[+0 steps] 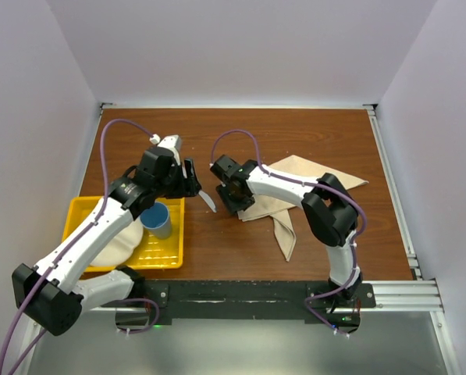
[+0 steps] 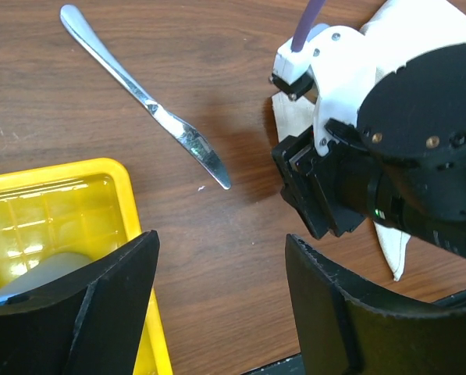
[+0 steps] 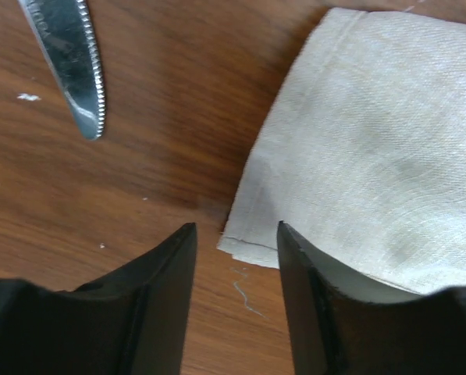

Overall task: Fold the napkin, place the utensils inside, and roll it up
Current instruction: Flatten out the napkin at the center of the board.

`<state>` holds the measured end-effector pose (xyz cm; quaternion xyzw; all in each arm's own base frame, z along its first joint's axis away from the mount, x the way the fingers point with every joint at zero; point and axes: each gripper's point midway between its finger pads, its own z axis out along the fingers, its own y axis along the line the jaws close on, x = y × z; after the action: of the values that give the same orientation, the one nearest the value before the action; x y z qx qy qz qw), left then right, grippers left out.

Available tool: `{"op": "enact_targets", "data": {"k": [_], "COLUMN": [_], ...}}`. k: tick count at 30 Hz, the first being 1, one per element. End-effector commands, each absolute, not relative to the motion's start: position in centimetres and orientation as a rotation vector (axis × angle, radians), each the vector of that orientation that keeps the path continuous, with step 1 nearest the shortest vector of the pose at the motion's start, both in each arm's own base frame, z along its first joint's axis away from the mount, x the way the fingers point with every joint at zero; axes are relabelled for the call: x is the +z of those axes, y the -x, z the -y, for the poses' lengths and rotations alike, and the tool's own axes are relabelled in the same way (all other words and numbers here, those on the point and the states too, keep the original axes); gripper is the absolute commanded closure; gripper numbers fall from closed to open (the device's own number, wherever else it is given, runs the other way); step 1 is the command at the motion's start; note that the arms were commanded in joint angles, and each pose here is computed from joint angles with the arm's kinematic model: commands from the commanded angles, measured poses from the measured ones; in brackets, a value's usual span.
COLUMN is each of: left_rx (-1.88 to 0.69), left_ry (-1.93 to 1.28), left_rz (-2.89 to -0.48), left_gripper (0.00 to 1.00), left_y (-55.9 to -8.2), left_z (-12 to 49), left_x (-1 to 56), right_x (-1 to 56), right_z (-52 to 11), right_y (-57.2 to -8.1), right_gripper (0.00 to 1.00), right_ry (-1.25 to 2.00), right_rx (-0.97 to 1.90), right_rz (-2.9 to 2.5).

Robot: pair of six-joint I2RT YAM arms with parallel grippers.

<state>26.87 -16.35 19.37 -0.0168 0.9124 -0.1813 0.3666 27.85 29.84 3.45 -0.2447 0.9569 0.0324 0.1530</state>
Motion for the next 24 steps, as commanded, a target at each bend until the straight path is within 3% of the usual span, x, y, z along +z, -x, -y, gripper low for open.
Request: {"op": "enact_targets", "data": {"k": [1, 8, 14, 18, 22, 24], "left_rx": [-0.456, -0.465, -0.489, -0.505, -0.512, -0.528], "left_ry": [0.065, 0.061, 0.064, 0.066, 0.066, 0.057], "left_rz": [-2.303, -2.299, -2.301, -2.296, -2.295, -2.300], "left_gripper": [0.29, 0.28, 0.28, 0.28, 0.28, 0.28], "left_y": [-27.2, -27.0, -27.0, -26.8, -26.6, -26.5], "left_z": [15.7, 15.7, 16.0, 16.1, 16.1, 16.3], "left_x": [20.6, 20.5, 20.3, 20.5, 20.5, 20.3], "right_x": [4.5, 3.4, 1.7, 2.2, 5.2, 8.2], "right_z": [-30.4, -29.6, -29.2, -29.3, -29.2, -29.4], "right_y": [-28.0, -27.2, -26.9, -27.8, -28.3, -28.5], "right_gripper": [0.60, 0.57, 0.60, 0.79, 0.91, 0.92], "right_ry": [0.729, 0.756, 0.773, 0.756, 0.724, 0.690], "right_rx": [0.058, 0.002, -0.021, -0.056, -0.072, -0.035], "right_rz": [-2.704, -2.711, -2.724, -2.699, -2.682, -2.652]}}
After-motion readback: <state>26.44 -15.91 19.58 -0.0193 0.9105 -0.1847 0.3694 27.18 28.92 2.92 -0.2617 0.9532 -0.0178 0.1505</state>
